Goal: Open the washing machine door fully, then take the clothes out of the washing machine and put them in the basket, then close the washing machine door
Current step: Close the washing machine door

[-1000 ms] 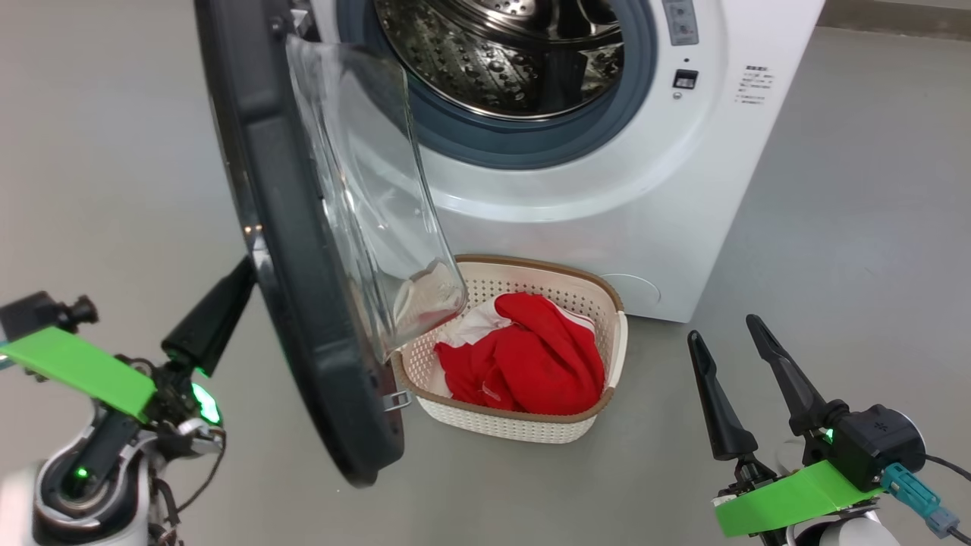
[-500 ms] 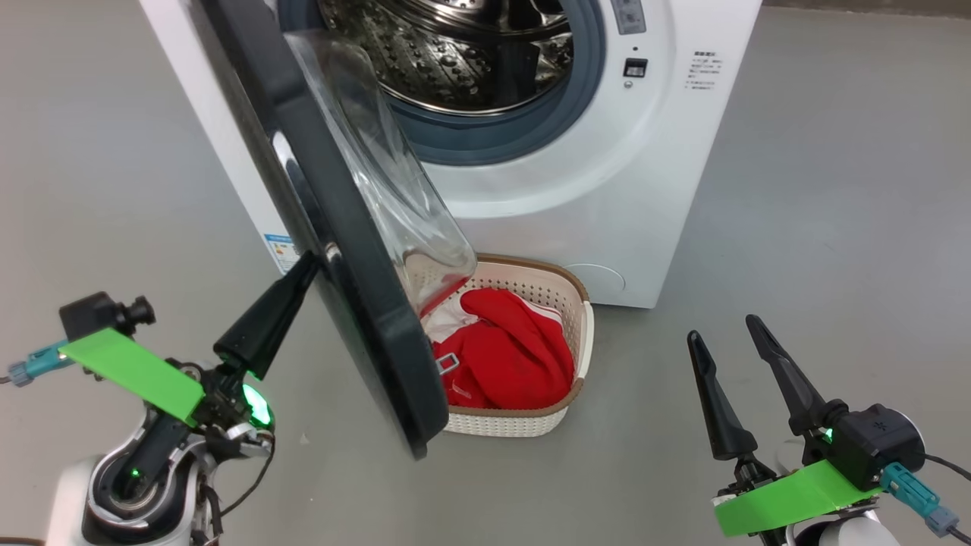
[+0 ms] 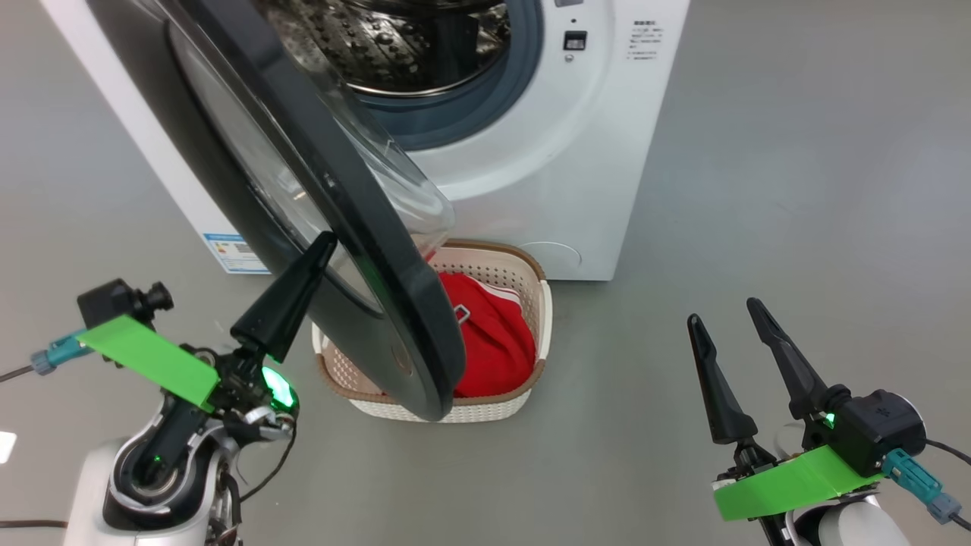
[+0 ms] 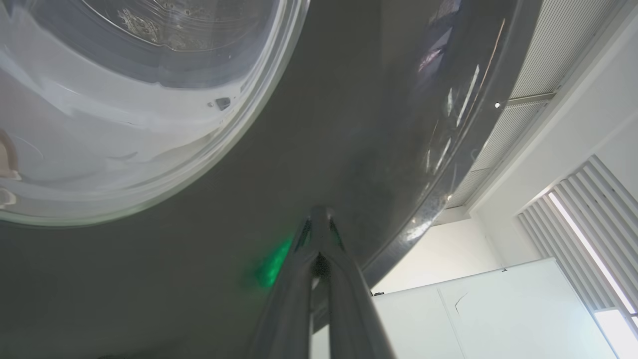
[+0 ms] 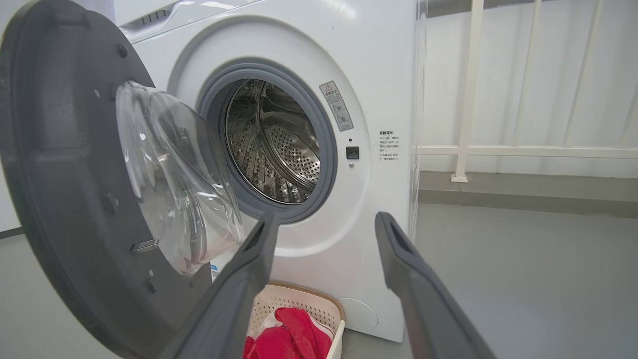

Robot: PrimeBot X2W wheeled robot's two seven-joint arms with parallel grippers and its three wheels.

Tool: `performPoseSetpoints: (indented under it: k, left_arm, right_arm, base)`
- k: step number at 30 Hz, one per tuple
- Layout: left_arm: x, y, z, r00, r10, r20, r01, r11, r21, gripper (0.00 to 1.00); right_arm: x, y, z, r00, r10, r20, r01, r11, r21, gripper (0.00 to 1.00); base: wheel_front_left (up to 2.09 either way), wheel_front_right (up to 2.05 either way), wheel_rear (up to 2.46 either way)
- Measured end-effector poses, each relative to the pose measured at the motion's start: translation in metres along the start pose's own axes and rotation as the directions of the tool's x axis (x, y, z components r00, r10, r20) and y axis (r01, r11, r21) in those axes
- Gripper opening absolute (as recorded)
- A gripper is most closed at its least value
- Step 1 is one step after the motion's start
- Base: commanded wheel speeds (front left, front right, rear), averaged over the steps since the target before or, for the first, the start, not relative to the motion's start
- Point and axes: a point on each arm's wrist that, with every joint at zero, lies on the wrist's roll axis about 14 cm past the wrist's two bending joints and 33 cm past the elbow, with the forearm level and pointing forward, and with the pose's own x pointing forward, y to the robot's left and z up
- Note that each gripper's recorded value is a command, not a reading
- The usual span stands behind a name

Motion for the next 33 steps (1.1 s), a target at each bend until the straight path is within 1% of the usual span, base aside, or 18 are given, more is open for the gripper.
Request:
performPoseSetpoints:
  k: [8, 20, 33]
  left_arm:
    - [0.028, 0.005, -0.009, 1.000, -0.008, -0.005, 0.008, 1.000, -0.022, 0.00]
    - [0.075, 0.010, -0.037, 0.997, -0.018, -0.074, 0.012, 0.997, -0.073, 0.00]
    - [0.116, 0.014, -0.049, 0.995, -0.008, -0.095, -0.003, 0.993, -0.117, 0.00]
  right_arm:
    - [-0.006, -0.017, 0.000, 0.999, -0.051, -0.002, 0.051, 0.999, -0.009, 1.00]
    - [-0.015, -0.044, 0.004, 0.991, -0.134, 0.006, 0.134, 0.991, -0.004, 1.00]
    - [-0.022, -0.061, 0.008, 0.982, -0.188, 0.014, 0.188, 0.982, -0.012, 1.00]
  base:
    - [0.00, 0.00, 0.00]
    - [0.00, 0.00, 0.00]
    - [0.00, 0.00, 0.00]
